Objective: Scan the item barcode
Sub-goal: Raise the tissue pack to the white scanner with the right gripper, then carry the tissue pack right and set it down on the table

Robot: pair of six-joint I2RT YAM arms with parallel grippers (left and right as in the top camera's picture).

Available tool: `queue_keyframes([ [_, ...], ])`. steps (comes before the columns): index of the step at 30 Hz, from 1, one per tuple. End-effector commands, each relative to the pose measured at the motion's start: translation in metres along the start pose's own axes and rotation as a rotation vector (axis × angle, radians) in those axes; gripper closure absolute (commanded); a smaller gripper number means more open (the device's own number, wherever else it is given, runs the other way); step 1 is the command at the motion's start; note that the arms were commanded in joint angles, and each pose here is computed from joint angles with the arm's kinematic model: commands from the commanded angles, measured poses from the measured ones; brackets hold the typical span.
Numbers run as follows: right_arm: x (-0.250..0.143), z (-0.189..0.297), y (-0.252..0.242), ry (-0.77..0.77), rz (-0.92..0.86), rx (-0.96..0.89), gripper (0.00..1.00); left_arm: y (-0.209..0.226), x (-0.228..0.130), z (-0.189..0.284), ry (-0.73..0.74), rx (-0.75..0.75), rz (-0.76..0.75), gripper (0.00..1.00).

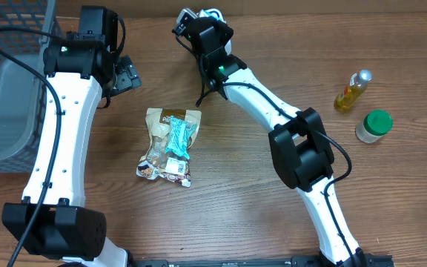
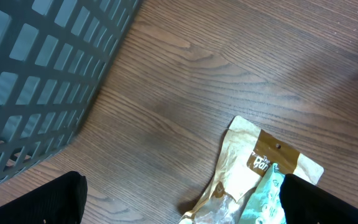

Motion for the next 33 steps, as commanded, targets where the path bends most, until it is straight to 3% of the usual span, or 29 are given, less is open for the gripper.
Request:
queue_keyframes([
  [1, -0.004, -0.006, 0.002, 0.009, -0.003, -0.018, 0.96, 0.0, 0.004, 0.01, -0.035, -0.005, -0.015, 0.0],
  [8, 0.012, 0.011, -0.027, -0.024, -0.118, -0.05, 0.96, 0.0, 0.004, 0.01, -0.035, -0.005, -0.015, 0.0],
  [15, 0.035, 0.077, -0.103, -0.042, -0.329, -0.06, 0.96, 0.0, 0.004, 0.01, -0.035, -0.006, -0.015, 0.0],
  [19, 0.019, 0.122, -0.137, 0.049, -0.478, -0.017, 0.96, 0.0, 0.004, 0.01, -0.035, -0.005, -0.016, 0.0],
  [26, -0.076, 0.204, -0.145, 0.509, -0.712, 0.217, 0.96, 0.0, 0.004, 0.01, -0.035, -0.005, -0.015, 0.0],
  [30, -0.136, 0.229, -0.126, 0.86, -0.776, 0.383, 0.96, 0.0, 0.004, 0.01, -0.035, -0.006, -0.015, 0.0],
  [33, -0.179, 0.233, -0.118, 1.064, -0.802, 0.38, 0.96, 0.0, 0.004, 0.01, -0.035, -0.005, -0.015, 0.0],
])
Point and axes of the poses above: each gripper's point midway between its finger pads, its own z axis back along the fingers, its own y axis along the line the jaws close on, x = y × z, the point moved 5 cm from there along z, back along the fingers, and after that the axes turned 2 degrees about -z, right-handed, at the moved point
